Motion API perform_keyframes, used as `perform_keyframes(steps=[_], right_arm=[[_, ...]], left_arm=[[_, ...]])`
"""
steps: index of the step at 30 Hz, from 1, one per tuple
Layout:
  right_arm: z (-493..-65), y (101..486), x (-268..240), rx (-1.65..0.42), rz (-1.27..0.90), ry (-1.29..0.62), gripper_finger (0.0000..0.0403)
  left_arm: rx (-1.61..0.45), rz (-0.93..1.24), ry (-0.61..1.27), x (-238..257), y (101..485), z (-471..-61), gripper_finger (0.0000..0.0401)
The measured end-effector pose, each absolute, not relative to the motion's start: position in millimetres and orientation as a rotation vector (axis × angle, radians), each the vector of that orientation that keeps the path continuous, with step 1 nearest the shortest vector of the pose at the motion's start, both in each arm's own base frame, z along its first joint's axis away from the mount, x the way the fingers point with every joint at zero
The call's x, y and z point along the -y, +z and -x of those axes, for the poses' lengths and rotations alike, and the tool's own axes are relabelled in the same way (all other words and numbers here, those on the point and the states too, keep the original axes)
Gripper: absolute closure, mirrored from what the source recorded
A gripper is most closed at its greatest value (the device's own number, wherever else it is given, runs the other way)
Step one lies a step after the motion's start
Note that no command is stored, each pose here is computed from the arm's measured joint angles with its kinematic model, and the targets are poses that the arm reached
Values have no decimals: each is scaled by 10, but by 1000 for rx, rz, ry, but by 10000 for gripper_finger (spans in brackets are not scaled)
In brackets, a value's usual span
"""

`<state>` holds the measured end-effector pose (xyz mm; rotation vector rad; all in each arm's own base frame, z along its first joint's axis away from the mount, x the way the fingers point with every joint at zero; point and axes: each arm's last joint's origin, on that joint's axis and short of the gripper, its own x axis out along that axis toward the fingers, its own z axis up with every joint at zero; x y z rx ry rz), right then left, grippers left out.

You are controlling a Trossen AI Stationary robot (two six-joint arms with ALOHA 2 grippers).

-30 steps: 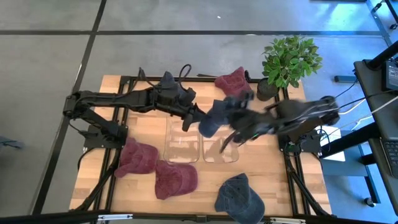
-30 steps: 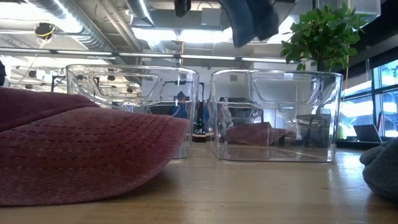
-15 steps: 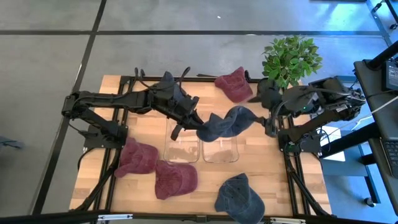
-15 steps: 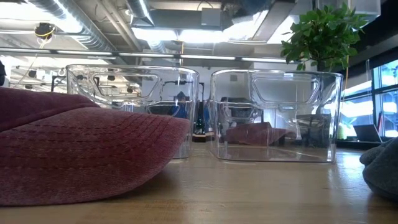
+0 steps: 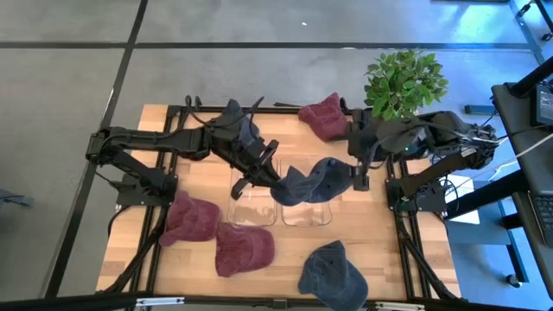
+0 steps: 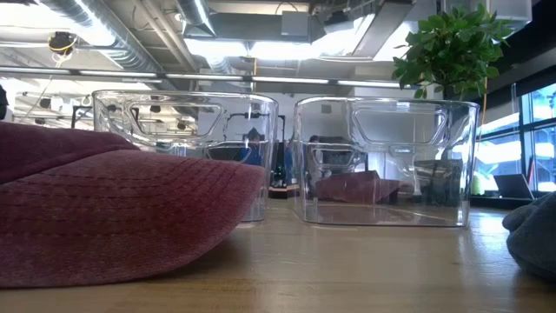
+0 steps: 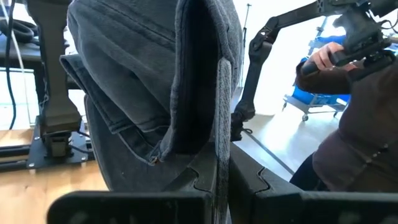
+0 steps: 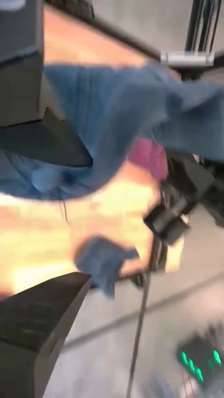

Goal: Pick & Place hat
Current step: Put the middle right blue cap into the right transparent bin

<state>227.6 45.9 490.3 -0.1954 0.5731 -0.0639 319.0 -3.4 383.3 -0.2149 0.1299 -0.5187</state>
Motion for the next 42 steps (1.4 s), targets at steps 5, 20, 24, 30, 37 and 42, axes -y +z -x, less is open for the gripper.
perform_keyframes(steps=[5,20,24,30,37,42], right_arm=[[-2334,4854,-444,-612,111,35,135],[-2364,4817,-445,-641,125,44,346],[-2364,4818,-445,-640,132,45,373],[-2364,4819,-430,-637,140,-8,373],[-2343,4836,-425,-635,140,-9,373],[-2304,4916,-410,-603,135,-32,373]], left_arm=[[-126,213,-521,63,3837,-3191,391],[-124,212,-506,61,3837,-3193,386],[-124,212,-505,60,3837,-3193,383],[-107,193,-503,49,3849,-3195,380],[-92,212,-450,-9,3917,-3125,351],[-142,183,-339,-94,4007,-2883,309]])
